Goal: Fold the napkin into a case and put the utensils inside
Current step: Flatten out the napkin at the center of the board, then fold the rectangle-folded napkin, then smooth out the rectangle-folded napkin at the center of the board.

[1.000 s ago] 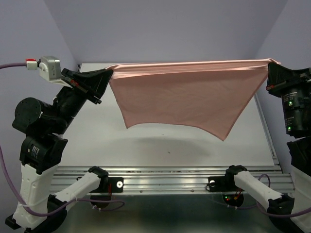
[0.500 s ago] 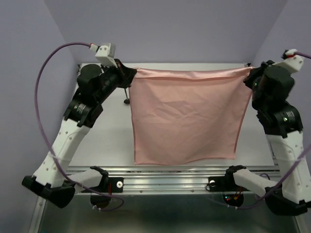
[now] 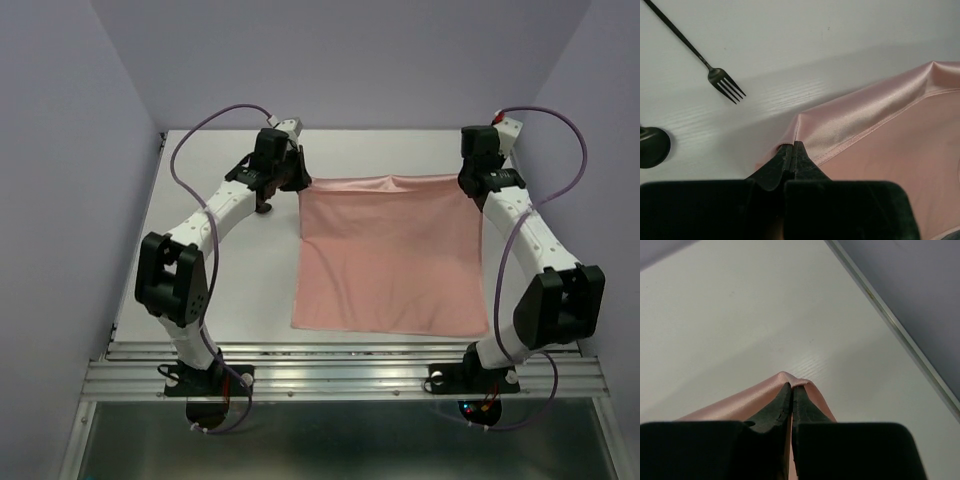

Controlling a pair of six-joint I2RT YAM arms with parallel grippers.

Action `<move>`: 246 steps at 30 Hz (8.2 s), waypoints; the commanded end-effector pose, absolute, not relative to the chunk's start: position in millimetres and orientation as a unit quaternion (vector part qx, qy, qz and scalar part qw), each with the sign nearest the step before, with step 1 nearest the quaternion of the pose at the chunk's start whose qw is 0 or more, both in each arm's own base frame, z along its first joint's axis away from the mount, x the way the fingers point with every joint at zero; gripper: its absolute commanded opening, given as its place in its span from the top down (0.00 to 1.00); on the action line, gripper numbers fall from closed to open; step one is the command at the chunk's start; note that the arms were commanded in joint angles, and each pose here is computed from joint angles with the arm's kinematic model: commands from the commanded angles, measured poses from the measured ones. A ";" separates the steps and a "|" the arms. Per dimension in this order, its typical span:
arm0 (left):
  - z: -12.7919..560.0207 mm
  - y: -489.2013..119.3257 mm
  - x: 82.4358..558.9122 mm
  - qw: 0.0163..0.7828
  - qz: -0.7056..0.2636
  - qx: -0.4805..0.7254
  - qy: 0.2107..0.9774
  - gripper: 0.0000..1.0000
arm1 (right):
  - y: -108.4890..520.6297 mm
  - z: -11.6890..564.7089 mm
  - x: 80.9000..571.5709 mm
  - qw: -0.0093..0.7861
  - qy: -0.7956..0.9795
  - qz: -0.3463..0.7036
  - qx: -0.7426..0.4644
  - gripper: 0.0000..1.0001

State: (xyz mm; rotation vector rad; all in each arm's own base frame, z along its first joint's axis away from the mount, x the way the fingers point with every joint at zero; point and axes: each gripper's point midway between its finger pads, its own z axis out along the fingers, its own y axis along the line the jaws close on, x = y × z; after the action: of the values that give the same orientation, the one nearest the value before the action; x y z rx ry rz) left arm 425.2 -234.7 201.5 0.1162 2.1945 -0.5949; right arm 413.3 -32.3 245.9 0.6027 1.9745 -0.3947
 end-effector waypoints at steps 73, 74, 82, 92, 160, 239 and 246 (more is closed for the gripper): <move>147.2 -170.7 326.9 0.371 -0.267 -0.030 0.889 1.00 | 23.0 116.4 335.9 0.344 0.907 0.060 0.234 0.99; 136.9 -171.2 318.2 0.360 -0.266 -0.034 0.894 1.00 | 23.6 108.5 325.9 0.329 0.912 0.059 0.238 0.99; 125.1 -167.8 302.0 0.346 -0.262 -0.052 0.900 1.00 | 27.8 103.3 297.0 0.303 0.919 0.068 0.244 0.99; 146.3 -161.8 290.9 0.354 -0.262 -0.065 0.896 1.00 | 26.0 126.6 281.1 0.313 0.911 0.071 0.261 0.99; 40.5 -152.1 235.2 0.217 -0.232 -0.148 0.937 1.00 | 18.5 51.6 220.1 0.231 0.883 0.040 0.406 0.99; 11.0 -144.3 215.0 0.139 -0.118 -0.127 0.975 0.34 | 12.7 28.7 228.9 0.192 0.902 0.000 0.386 0.57; 5.3 -146.0 211.0 0.129 -0.117 -0.122 0.977 0.44 | 6.0 42.0 240.8 0.213 0.899 -0.013 0.382 0.57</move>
State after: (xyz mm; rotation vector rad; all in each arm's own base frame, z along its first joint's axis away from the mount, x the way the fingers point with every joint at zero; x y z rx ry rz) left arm 223.9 -151.7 20.0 -0.3582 2.7834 -0.3999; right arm 220.5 12.1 24.8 1.0883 2.5687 -0.0368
